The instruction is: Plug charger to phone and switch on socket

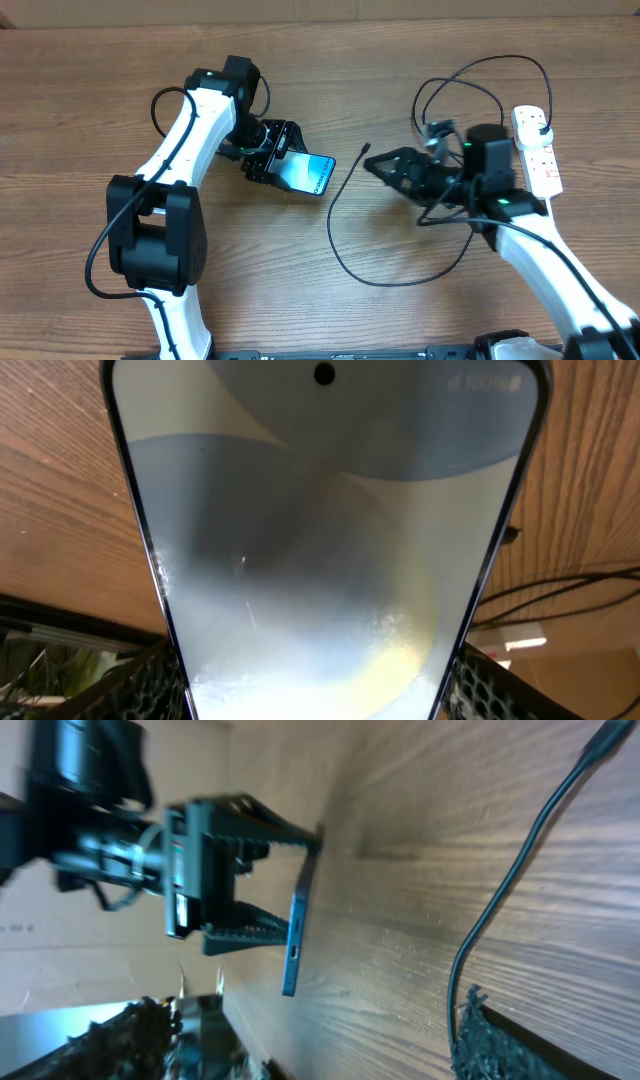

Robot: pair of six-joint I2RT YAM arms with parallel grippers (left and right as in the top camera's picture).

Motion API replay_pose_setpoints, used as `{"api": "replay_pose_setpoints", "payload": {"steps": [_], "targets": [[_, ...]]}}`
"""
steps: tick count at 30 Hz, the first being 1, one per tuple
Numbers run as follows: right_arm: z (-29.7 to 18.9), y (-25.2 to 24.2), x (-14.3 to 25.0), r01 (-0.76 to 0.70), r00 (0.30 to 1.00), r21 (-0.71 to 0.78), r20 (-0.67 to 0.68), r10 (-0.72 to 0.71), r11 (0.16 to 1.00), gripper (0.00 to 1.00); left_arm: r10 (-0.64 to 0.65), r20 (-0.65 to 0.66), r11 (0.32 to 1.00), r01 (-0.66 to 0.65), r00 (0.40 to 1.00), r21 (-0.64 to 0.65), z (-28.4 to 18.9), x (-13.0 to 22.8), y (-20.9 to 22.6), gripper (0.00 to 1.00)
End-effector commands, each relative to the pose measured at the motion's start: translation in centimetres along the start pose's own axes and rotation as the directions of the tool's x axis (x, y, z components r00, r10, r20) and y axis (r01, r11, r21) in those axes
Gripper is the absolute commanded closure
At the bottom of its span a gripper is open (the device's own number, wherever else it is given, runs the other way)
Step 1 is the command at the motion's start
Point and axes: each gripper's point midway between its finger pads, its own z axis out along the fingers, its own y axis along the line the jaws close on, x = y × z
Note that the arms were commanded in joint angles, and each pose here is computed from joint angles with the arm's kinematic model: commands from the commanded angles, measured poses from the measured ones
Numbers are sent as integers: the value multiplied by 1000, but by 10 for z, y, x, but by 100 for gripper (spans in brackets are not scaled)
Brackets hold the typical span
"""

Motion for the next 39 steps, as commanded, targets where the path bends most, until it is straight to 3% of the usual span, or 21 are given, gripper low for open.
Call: {"api": "replay_pose_setpoints", "payload": {"steps": [1,9,16,22,33,39], "targets": [[21,2,2,-25,999,0,-33,25,1000,13,-12,20,1000,11,1000,23,-6,4,-7,30],[63,-7,18,-2,1000,91,-30,5,996,25,-3,20,1000,2,1000,21,-4,6,-8,30],[73,-3,14,-48,998,118,39,44,992,46,47,14,999,-47,999,-12,9,26,-5,28],[77,-6,13,-110,993,117,45,105,987,58,77,-9,996,-78,997,-31,20,45,-3,28],[81,-13,16,-173,984,146,64,165,974,73,60,-33,998,-60,998,-15,24,56,-8,27],[83,-13,13,-196,979,154,95,182,968,75,52,-33,998,-53,998,-15,24,56,-8,26]]}}
